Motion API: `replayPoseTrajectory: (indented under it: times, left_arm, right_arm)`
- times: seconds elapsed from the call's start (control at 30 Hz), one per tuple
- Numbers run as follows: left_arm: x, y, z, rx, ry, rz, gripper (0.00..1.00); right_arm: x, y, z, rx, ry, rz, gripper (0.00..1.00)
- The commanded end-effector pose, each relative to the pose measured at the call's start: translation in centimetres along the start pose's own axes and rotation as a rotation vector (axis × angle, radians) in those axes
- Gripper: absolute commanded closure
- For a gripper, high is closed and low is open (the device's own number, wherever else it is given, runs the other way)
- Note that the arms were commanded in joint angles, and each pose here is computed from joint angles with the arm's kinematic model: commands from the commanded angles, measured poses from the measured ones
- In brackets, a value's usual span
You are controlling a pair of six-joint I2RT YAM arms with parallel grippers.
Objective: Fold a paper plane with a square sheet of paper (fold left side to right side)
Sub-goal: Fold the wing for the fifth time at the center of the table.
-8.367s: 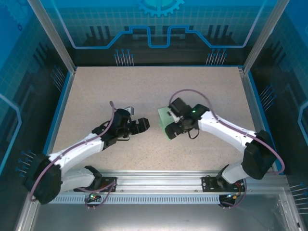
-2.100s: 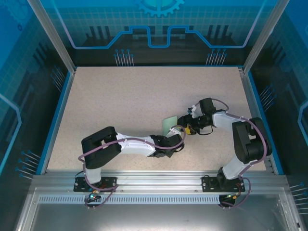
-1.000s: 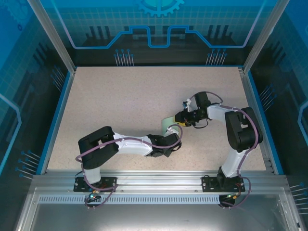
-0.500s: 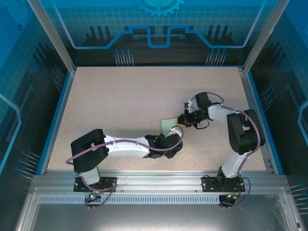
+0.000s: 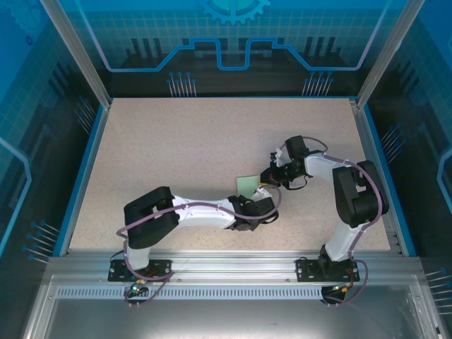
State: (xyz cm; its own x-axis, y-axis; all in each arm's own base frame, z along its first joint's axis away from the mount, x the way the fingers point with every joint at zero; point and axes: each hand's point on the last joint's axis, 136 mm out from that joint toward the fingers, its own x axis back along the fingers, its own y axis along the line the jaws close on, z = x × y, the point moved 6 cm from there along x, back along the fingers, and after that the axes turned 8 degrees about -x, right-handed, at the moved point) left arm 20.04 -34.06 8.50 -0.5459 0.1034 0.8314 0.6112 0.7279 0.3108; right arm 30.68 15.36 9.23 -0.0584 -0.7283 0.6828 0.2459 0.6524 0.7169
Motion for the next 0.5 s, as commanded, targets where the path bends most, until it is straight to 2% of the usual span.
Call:
replayPoseTrajectory:
  times: [0.0, 0.23, 0.47]
  left_arm:
    - [-0.25, 0.26, 0.53, -0.001, 0.045, -0.076, 0.39]
    - [-0.70, 0.22, 0.99, 0.003, 0.064, -0.094, 0.51]
    - [-0.72, 0.05, 0.97, 0.004, 0.061, -0.085, 0.55]
  right_arm:
    - [0.06, 0.77, 0.33, -0.011, 0.014, 0.002, 0.99]
    - [-0.01, 0.41, 0.23, -0.026, 0.011, 0.026, 0.98]
    - [-0.14, 0.23, 0.16, -0.030, 0.008, 0.050, 0.98]
